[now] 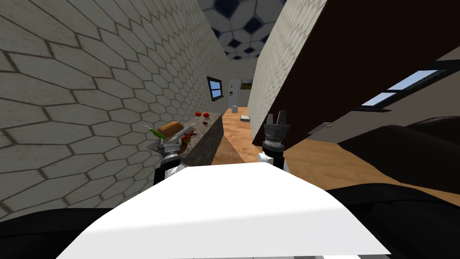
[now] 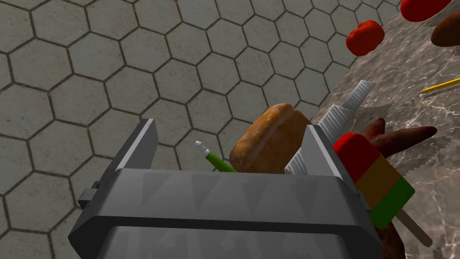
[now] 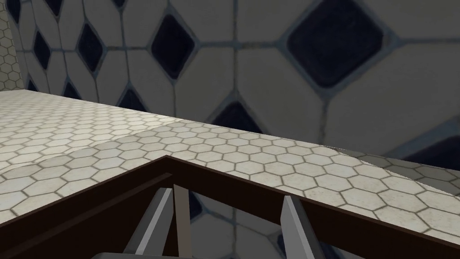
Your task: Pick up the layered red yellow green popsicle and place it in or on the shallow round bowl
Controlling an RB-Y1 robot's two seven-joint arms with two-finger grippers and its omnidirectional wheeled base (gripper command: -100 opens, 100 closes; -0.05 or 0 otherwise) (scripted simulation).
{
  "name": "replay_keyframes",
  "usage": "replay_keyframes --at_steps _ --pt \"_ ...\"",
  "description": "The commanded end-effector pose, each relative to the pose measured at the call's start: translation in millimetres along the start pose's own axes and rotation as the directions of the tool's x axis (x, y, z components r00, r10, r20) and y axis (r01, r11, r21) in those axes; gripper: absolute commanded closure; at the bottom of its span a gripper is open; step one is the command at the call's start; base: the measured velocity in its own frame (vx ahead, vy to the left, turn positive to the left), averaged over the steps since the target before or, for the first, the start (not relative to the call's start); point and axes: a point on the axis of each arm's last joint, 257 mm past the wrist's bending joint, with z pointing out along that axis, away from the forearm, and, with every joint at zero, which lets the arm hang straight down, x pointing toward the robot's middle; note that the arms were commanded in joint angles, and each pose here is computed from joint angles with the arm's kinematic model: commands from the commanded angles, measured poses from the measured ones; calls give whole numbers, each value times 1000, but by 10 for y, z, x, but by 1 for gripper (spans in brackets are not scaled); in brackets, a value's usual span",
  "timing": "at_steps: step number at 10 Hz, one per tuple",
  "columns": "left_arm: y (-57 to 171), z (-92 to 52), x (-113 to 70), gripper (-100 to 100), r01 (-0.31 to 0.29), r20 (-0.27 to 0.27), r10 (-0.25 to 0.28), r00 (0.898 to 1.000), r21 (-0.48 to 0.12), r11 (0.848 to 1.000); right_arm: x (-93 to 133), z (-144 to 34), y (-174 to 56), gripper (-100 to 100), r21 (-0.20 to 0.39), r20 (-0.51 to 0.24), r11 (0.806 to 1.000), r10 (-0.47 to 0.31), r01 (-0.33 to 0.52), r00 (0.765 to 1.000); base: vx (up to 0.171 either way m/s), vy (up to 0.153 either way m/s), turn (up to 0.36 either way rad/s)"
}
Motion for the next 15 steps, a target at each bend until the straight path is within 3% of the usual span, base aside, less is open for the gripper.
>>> replay_keyframes --at_steps 1,3,5,6,8,12,13,15 --pt "32 -32 -217 -100 64 50 -64 997 2 998 0 0 0 0 0 0 1000 0 0 1000 154 -176 203" --pt "71 -30 -450 -100 138 106 -139 985 15 990 0 0 0 0 0 0 1000 0 0 1000 178 -147 159" --pt "121 -43 -661 -100 210 158 -213 964 38 977 0 0 0 0 0 0 1000 0 0 1000 182 -105 198" --pt "121 -43 -661 -100 210 158 -213 964 38 977 0 0 0 0 0 0 1000 0 0 1000 106 -77 34" --pt "183 -70 -844 -100 278 204 -286 936 67 958 0 0 0 0 0 0 1000 0 0 1000 96 -68 121" --pt "363 -188 -1136 -100 398 283 -422 861 140 907 0 0 0 0 0 0 1000 0 0 1000 140 -66 141" --pt "486 -288 -1245 -100 448 319 -482 816 179 876 0 0 0 0 0 0 1000 0 0 1000 159 -19 180" --pt "627 -413 -1321 -100 489 352 -536 767 219 844 0 0 0 0 0 0 1000 0 0 1000 141 -47 125"
